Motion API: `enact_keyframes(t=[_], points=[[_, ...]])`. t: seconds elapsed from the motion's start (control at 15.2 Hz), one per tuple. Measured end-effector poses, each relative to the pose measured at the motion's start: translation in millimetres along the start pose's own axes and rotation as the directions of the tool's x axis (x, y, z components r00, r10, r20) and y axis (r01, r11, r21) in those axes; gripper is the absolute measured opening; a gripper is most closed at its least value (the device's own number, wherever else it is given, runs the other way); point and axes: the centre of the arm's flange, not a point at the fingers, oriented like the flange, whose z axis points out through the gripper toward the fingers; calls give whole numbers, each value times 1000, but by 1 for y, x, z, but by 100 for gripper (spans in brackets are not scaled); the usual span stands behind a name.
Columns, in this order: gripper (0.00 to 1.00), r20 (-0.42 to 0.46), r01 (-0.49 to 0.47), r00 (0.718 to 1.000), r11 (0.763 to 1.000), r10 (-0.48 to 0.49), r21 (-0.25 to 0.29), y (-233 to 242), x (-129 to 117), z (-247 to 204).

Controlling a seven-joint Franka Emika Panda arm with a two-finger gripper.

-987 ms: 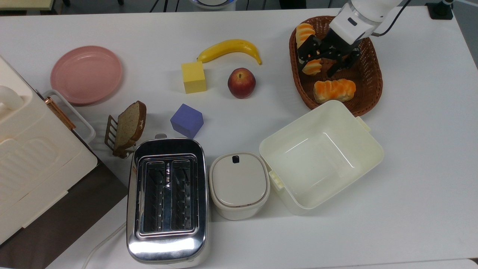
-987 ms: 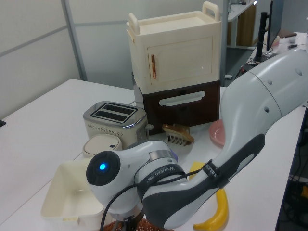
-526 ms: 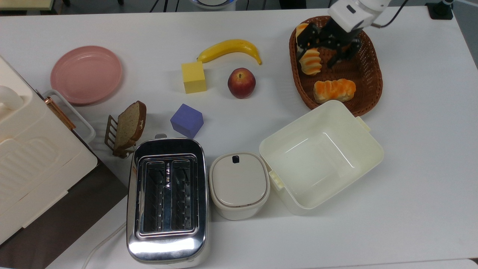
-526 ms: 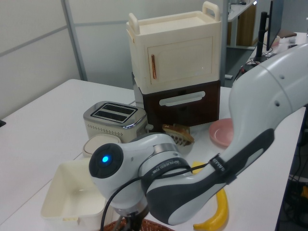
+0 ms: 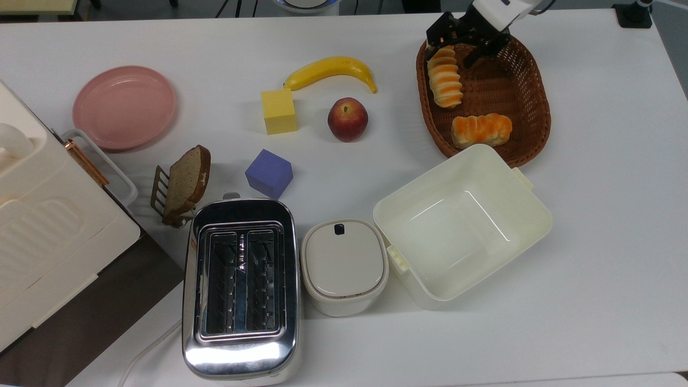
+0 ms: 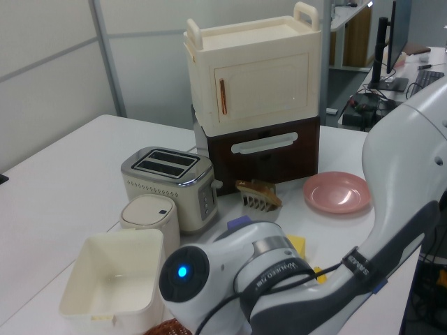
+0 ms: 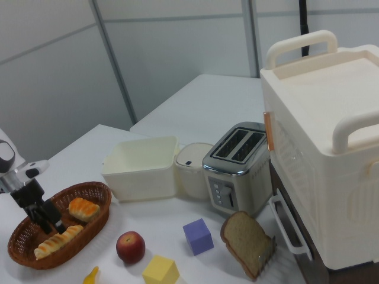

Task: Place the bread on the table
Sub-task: 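Close the gripper on the striped bread roll and lift it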

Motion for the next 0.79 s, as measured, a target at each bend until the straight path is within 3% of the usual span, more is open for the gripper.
enact_keyframes(t=[0.53, 0.79], points=[[99, 40, 59, 998, 998, -57, -36, -13, -20, 25], [53, 44, 61, 997, 997, -59, -39, -14, -21, 28]])
